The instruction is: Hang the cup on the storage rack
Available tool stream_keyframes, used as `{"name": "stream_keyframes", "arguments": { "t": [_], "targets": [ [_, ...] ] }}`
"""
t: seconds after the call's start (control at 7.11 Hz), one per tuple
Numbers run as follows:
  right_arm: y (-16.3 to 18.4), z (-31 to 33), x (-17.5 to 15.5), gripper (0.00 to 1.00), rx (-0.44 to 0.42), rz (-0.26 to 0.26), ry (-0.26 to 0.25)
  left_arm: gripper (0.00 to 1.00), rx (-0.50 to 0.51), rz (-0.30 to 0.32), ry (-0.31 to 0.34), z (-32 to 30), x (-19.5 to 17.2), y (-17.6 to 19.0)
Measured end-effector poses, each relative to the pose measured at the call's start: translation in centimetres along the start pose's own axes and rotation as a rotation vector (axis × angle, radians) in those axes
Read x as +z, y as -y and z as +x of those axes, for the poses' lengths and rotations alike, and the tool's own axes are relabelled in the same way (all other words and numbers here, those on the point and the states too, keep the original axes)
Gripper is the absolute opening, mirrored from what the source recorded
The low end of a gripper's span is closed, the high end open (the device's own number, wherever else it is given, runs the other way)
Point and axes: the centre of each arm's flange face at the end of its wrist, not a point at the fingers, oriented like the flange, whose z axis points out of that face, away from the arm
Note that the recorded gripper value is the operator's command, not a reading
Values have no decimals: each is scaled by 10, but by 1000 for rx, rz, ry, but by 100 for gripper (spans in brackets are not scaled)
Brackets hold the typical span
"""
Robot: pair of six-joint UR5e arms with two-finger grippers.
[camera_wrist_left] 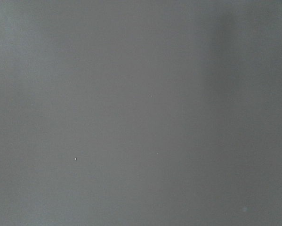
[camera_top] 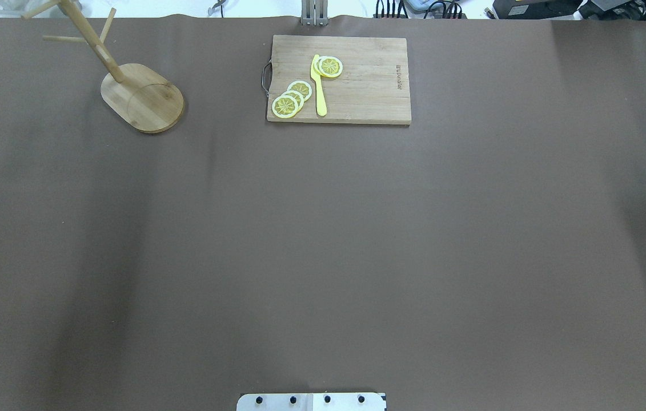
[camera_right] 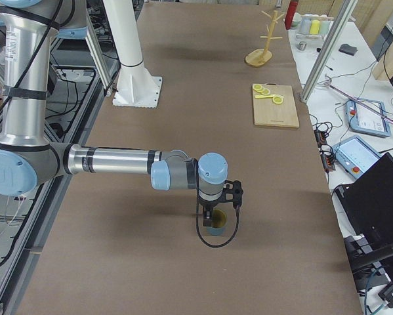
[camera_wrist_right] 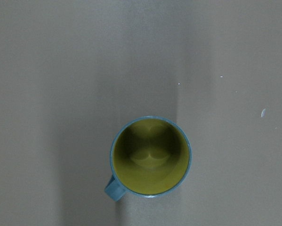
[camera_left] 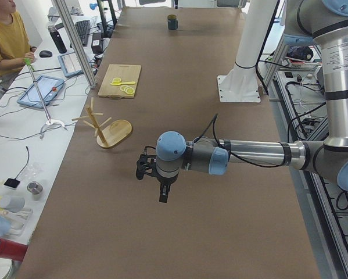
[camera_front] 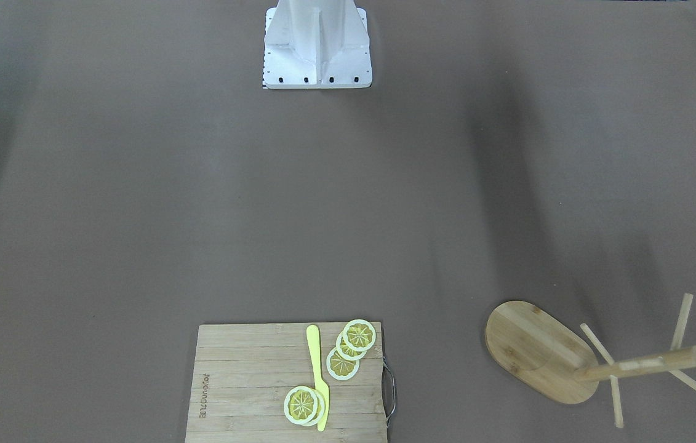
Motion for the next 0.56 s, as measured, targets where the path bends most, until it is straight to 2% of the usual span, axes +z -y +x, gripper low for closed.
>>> {"name": "stream_keyframes", "arguments": {
  "t": [0.28,0.56],
  "targets": [
    [-2,-1,1,100,-2,3,19,98,21,26,1,0,-1,-2],
    [2,0,10,100,-5,-8,16,98,61,65,1,-1,-1,-1]
  ]
}}
